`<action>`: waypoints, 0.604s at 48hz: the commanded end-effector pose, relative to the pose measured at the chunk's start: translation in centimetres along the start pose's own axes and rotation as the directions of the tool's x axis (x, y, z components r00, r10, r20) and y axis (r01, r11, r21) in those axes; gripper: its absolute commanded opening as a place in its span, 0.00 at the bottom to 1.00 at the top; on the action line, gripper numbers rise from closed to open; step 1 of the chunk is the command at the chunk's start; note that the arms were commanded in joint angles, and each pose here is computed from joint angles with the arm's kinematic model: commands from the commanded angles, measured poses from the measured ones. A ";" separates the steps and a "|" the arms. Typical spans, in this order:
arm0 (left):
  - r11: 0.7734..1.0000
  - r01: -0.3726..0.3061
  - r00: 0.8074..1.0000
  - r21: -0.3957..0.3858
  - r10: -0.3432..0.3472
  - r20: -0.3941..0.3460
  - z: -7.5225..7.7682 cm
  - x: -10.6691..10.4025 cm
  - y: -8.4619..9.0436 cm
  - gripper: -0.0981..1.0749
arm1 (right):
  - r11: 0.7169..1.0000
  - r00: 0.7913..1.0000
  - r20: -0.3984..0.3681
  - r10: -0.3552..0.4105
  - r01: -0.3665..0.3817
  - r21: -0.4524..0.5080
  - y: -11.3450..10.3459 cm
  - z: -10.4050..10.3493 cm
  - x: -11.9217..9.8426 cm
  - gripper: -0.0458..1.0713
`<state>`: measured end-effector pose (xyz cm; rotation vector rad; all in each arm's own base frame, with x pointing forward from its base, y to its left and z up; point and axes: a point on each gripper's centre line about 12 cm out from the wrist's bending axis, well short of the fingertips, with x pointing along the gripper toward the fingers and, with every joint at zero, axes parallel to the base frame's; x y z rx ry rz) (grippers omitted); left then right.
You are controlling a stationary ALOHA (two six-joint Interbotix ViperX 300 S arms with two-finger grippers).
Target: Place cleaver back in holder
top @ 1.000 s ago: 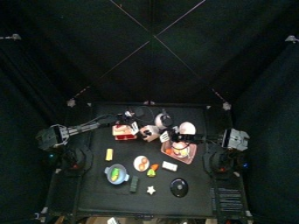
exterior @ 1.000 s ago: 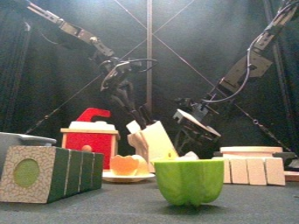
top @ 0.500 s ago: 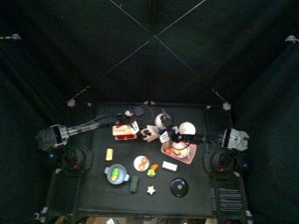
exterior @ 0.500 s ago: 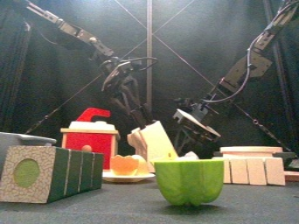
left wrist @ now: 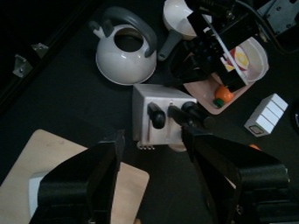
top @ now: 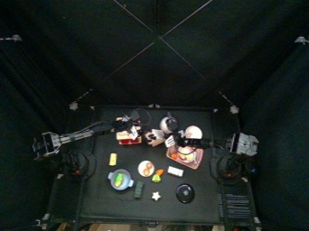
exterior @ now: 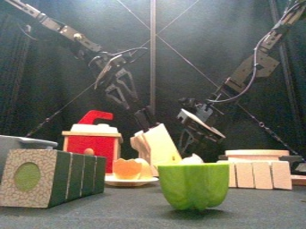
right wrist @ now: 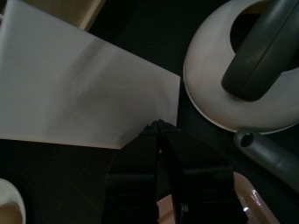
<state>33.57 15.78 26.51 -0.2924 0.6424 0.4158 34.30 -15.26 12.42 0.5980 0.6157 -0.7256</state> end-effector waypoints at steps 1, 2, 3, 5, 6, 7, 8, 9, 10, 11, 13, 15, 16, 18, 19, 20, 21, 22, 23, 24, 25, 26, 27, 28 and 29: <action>1.000 0.006 0.999 0.003 -0.006 0.040 0.1 -1.0 -0.3 0.84 | 0.999 0.998 0.060 0.036 -0.038 0.024 1.1 2.0 -1.4 0.38; 1.000 0.005 0.999 0.007 -0.006 0.040 -0.1 -1.0 -0.3 0.84 | 0.999 0.997 0.064 0.040 -0.042 0.028 1.2 2.1 -1.5 0.38; 1.000 0.006 0.999 0.006 -0.006 0.043 -0.3 -1.0 -0.3 0.84 | 0.999 0.997 0.069 0.043 -0.045 0.029 1.3 2.3 -1.7 0.38; 1.000 0.004 0.998 0.006 -0.005 0.055 -0.5 -1.2 -0.2 0.84 | 0.998 0.996 0.077 0.051 -0.053 0.030 1.5 2.5 -1.9 0.38; 1.000 0.004 0.998 0.006 -0.004 0.066 -0.7 -1.3 -0.3 0.84 | 0.998 0.995 0.079 0.053 -0.055 0.030 1.5 2.6 -2.0 0.38; 1.000 0.004 0.997 0.007 -0.004 0.075 -0.8 -1.4 -0.3 0.84 | 0.998 0.995 0.085 0.058 -0.060 0.030 1.7 2.7 -2.2 0.38; 1.000 0.003 0.996 0.007 -0.004 0.086 -0.8 -1.5 -0.2 0.84 | 0.998 0.994 0.088 0.059 -0.062 0.031 1.7 2.8 -2.3 0.38; 1.000 0.002 0.996 0.007 -0.003 0.093 -0.9 -1.6 -0.2 0.84 | 0.997 0.994 0.091 0.063 -0.066 0.030 1.7 2.9 -2.5 0.38; 1.000 0.001 0.995 0.005 -0.002 0.101 -1.1 -1.7 -0.2 0.84 | 0.997 0.993 0.095 0.065 -0.068 0.031 1.8 3.0 -2.7 0.38; 1.000 0.001 0.994 0.007 -0.001 0.110 -1.2 -1.8 -0.2 0.84 | 0.997 0.993 0.099 0.069 -0.073 0.031 1.9 3.1 -2.8 0.38; 1.000 -0.001 0.993 0.007 0.000 0.120 -1.6 -2.0 -0.2 0.84 | 0.996 0.992 0.104 0.073 -0.077 0.032 1.9 3.2 -3.1 0.38; 1.000 -0.003 0.991 0.007 0.002 0.131 -1.9 -2.1 -0.1 0.84 | 0.996 0.991 0.109 0.080 -0.083 0.033 2.0 3.2 -3.4 0.38; 1.000 -0.004 0.991 0.005 0.003 0.134 -2.1 -2.1 0.0 0.84 | 0.996 0.990 0.110 0.083 -0.087 0.031 2.1 3.2 -3.6 0.38; 1.000 -0.003 0.990 0.008 0.002 0.143 -2.5 -2.2 -0.1 0.84 | 0.995 0.989 0.114 0.090 -0.094 0.029 2.3 3.2 -3.9 0.38; 1.000 -0.003 0.990 0.008 0.002 0.144 -2.7 -2.2 -0.1 0.84 | 0.995 0.989 0.113 0.091 -0.095 0.028 2.3 3.2 -3.9 0.38; 1.000 0.000 0.989 0.010 -0.001 0.147 -2.9 -2.3 -0.2 0.84 | 0.995 0.989 0.114 0.093 -0.097 0.028 2.3 3.2 -4.0 0.38; 1.000 0.001 0.989 0.013 -0.003 0.149 -3.1 -2.3 -0.3 0.84 | 0.995 0.989 0.116 0.097 -0.100 0.025 2.4 3.1 -4.2 0.38; 1.000 0.003 0.988 0.016 -0.006 0.152 -3.3 -2.3 -0.4 0.84 | 0.994 0.988 0.115 0.101 -0.104 0.024 2.6 3.0 -4.3 0.38; 1.000 0.007 0.988 0.020 -0.010 0.155 -3.5 -2.4 -0.6 0.84 | 0.994 0.988 0.116 0.105 -0.108 0.024 2.6 3.0 -4.5 0.38; 1.000 0.010 0.988 0.023 -0.014 0.156 -3.7 -2.4 -0.7 0.84 | 0.993 0.987 0.116 0.109 -0.112 0.022 2.8 2.9 -4.6 0.38; 1.000 0.013 0.986 0.026 -0.017 0.163 -3.8 -2.5 -0.8 0.84 | 0.993 0.987 0.115 0.112 -0.116 0.023 2.8 2.8 -4.8 0.38; 0.999 0.019 0.985 0.031 -0.024 0.171 -4.0 -2.6 -1.1 0.84 | 0.992 0.986 0.115 0.117 -0.120 0.024 3.0 2.8 -4.9 0.38; 0.999 0.021 0.984 0.034 -0.027 0.176 -4.2 -2.7 -1.2 0.84 | 0.992 0.986 0.111 0.122 -0.126 0.025 3.1 2.6 -5.1 0.38; 0.999 0.026 0.983 0.036 -0.032 0.181 -4.3 -2.8 -1.3 0.84 | 0.991 0.986 0.110 0.124 -0.128 0.027 3.1 2.4 -5.2 0.38; 0.999 0.029 0.982 0.040 -0.036 0.187 -4.5 -2.8 -1.5 0.84 | 0.991 0.986 0.107 0.130 -0.133 0.029 3.2 2.2 -5.4 0.38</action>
